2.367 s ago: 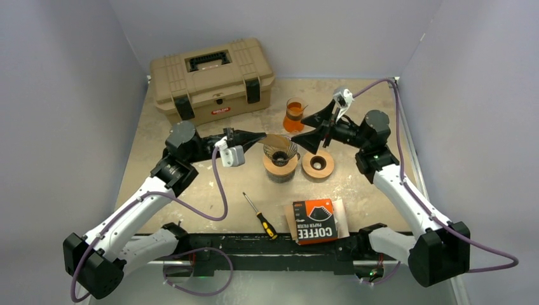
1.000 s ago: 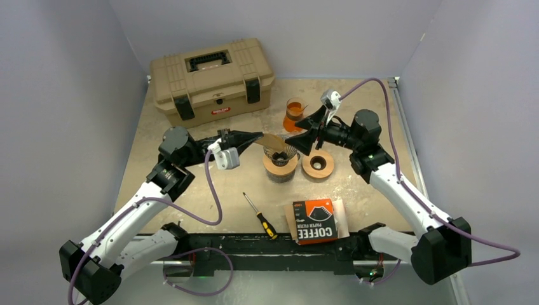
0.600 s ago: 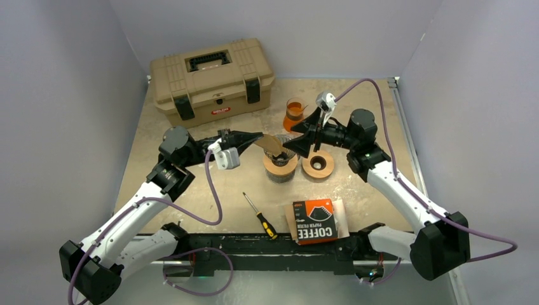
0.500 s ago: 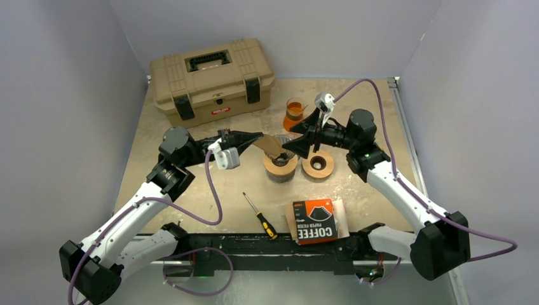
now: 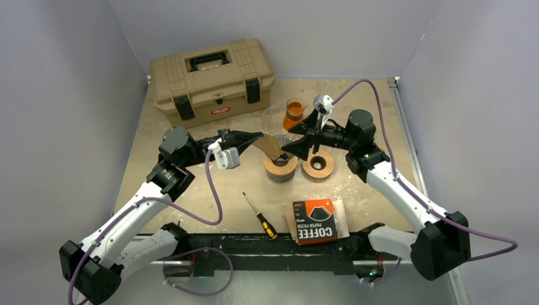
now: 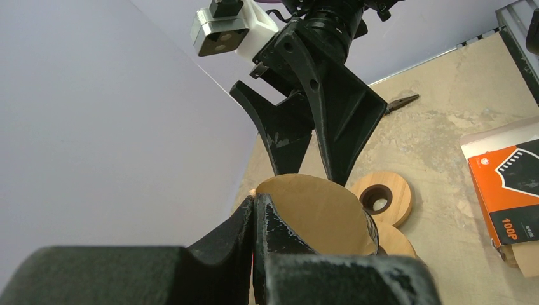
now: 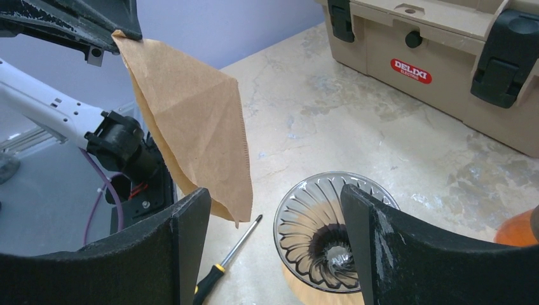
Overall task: Place the coffee filter in the dripper
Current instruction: Place the coffee filter in the coffee dripper.
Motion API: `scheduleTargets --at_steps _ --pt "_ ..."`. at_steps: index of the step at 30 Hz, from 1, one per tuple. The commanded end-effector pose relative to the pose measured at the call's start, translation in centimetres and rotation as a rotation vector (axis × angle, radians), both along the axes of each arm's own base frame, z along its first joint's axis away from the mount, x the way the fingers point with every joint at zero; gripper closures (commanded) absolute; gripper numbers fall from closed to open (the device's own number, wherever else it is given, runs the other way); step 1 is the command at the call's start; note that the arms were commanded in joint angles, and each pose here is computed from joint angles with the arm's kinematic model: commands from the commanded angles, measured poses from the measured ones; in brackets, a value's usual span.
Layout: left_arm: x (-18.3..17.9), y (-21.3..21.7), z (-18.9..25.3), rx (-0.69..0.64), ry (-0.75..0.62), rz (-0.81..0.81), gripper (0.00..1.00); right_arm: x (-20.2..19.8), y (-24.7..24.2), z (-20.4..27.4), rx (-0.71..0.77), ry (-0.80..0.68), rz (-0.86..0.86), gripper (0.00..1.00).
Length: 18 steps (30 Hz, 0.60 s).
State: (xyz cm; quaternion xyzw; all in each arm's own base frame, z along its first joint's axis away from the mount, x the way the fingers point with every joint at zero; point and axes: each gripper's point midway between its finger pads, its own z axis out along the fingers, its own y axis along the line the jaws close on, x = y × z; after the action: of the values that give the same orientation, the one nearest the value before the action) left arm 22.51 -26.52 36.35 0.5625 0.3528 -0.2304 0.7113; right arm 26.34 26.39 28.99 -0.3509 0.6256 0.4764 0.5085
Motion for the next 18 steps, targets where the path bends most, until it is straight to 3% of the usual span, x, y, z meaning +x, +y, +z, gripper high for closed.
scheduleTargets --at_steps 1,18 --pt "0.06 0.11 0.47 -0.010 -0.011 0.004 1.00 -0.68 0.16 2.22 0.010 -0.093 0.029 0.20" --pt "0.19 0.34 0.48 -0.008 -0.012 0.022 1.00 -0.78 0.11 2.23 0.020 -0.099 0.008 0.33"
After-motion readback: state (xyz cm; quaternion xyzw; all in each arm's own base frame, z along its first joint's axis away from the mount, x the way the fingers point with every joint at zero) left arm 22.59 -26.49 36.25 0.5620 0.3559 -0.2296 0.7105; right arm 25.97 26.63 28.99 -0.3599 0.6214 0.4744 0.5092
